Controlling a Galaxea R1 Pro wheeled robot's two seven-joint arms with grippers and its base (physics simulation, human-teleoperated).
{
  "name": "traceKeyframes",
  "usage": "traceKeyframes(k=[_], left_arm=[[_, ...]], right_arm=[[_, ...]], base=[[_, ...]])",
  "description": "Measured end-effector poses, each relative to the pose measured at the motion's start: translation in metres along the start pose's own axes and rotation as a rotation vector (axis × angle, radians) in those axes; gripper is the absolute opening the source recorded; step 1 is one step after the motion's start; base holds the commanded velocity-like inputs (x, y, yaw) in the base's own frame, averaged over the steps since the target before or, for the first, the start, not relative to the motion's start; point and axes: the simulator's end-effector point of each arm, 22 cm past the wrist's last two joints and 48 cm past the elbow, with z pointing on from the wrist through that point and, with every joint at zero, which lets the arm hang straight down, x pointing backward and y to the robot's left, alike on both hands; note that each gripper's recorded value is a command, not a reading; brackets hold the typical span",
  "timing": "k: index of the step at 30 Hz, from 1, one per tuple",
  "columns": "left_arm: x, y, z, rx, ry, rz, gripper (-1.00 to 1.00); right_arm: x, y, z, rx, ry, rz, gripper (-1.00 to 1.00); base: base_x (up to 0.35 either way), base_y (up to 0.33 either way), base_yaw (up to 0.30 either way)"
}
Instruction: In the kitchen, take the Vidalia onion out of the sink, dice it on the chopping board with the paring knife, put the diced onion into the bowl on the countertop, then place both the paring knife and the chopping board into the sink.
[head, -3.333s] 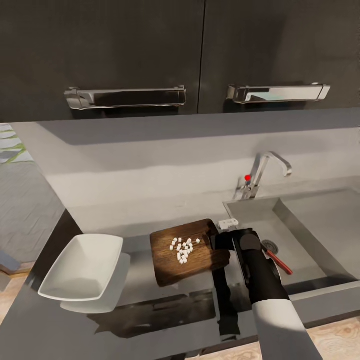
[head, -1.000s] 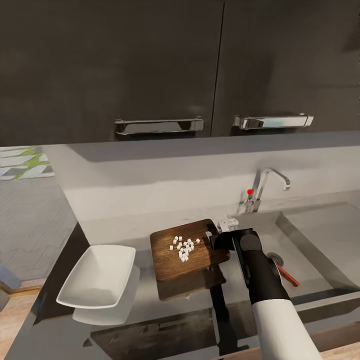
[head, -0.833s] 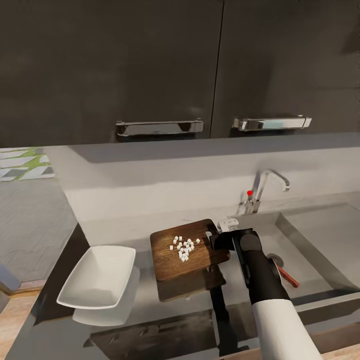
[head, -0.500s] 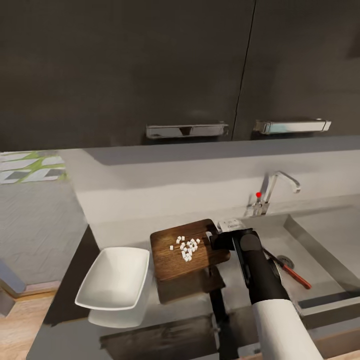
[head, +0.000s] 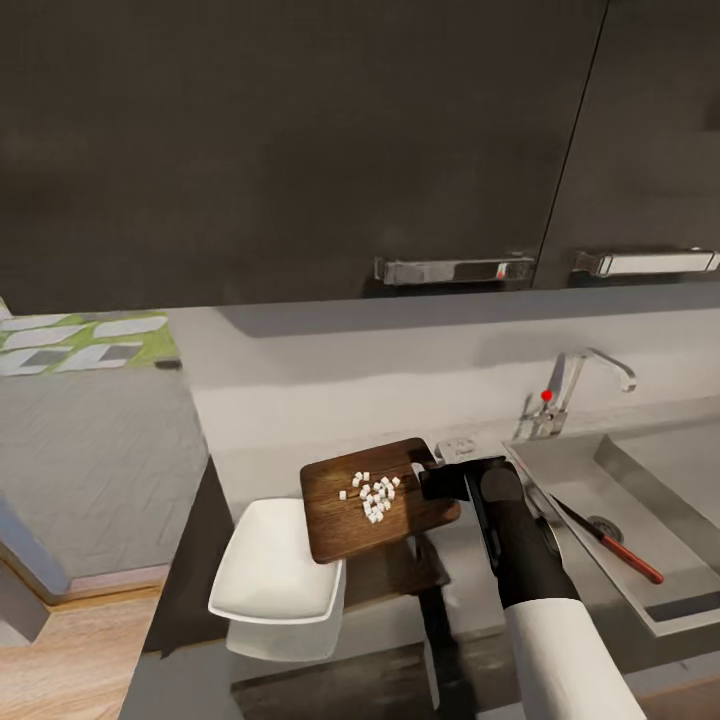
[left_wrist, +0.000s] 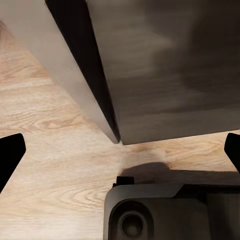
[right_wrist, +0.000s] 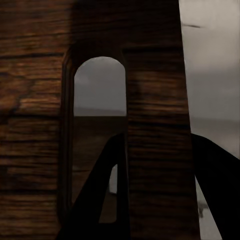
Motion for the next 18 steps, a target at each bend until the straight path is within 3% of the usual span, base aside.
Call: traceKeyframes(k=[9,18], left_arm=[[-0.005,0.0,0.001,0.0,-0.014,-0.001,1.0],[-0.011,0.0,0.001,-0.001,-0.028,-0.002,1.0]], right_arm=[[-0.006,0.0,-0.006,0.005,-0.013,-0.005,-1.0],[-0.011,0.0,-0.013,0.007,-0.027,-0.008,-1.0]], base=[[0.0,0.027,0.0],[0.0,0.272,0.0]])
